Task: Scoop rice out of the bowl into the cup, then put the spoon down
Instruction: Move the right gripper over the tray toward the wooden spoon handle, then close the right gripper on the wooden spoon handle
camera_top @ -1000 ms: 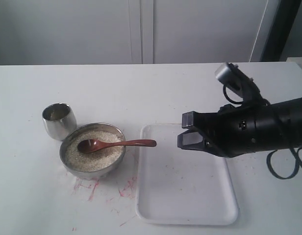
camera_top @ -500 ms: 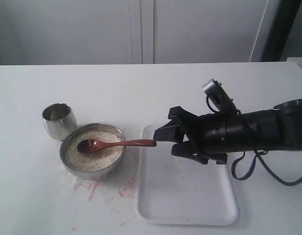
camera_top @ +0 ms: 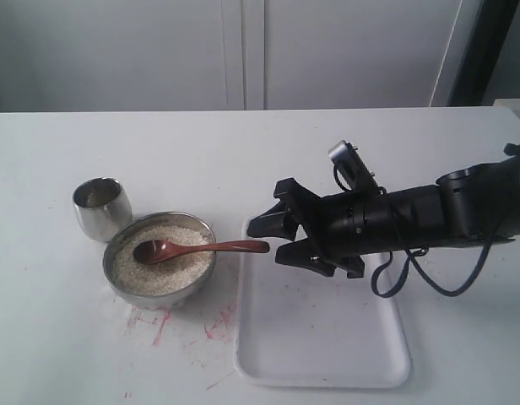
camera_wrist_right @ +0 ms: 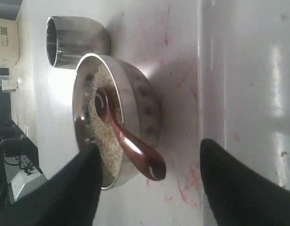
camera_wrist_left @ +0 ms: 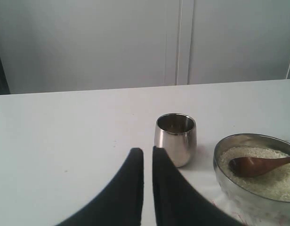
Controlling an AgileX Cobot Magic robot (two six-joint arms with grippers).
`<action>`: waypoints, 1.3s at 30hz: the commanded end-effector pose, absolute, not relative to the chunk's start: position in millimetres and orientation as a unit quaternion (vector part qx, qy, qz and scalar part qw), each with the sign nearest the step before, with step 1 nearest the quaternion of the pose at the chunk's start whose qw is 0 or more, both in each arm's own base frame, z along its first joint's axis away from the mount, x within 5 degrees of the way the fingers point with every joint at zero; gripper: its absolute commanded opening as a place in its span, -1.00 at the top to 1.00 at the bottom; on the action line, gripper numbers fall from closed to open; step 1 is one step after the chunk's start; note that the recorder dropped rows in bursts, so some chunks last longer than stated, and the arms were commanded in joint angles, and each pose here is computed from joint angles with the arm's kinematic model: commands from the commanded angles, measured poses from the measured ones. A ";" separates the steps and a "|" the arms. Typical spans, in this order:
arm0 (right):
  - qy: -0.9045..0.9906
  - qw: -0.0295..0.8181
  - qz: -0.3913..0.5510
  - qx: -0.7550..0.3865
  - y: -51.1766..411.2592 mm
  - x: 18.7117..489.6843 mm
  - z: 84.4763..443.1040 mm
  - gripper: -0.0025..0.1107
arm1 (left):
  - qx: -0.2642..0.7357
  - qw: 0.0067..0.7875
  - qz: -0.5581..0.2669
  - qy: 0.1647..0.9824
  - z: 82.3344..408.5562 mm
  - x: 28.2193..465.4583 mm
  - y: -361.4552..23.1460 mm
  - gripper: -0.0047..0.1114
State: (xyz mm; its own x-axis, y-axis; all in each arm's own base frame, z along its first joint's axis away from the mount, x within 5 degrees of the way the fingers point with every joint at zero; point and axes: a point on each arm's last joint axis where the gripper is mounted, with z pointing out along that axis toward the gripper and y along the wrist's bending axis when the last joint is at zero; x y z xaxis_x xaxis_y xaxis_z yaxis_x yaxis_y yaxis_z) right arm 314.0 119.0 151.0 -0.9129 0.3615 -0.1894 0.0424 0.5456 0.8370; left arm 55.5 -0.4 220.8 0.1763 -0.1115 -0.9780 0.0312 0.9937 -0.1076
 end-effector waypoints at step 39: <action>0.856 0.146 0.485 0.101 153.8 334.7 145.2 0.00 | -0.032 0.770 -0.051 0.635 222.6 54.8 -0.6 0.67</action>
State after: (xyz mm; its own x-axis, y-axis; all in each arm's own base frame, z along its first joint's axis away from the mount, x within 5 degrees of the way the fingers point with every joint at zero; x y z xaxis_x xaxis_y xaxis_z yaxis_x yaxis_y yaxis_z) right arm 334.0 152.4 145.8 -0.9331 0.3228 -0.1585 0.0341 0.5182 0.8546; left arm 55.5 -0.4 220.8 0.1763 -0.1115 -0.9780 0.0312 0.9937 -0.1076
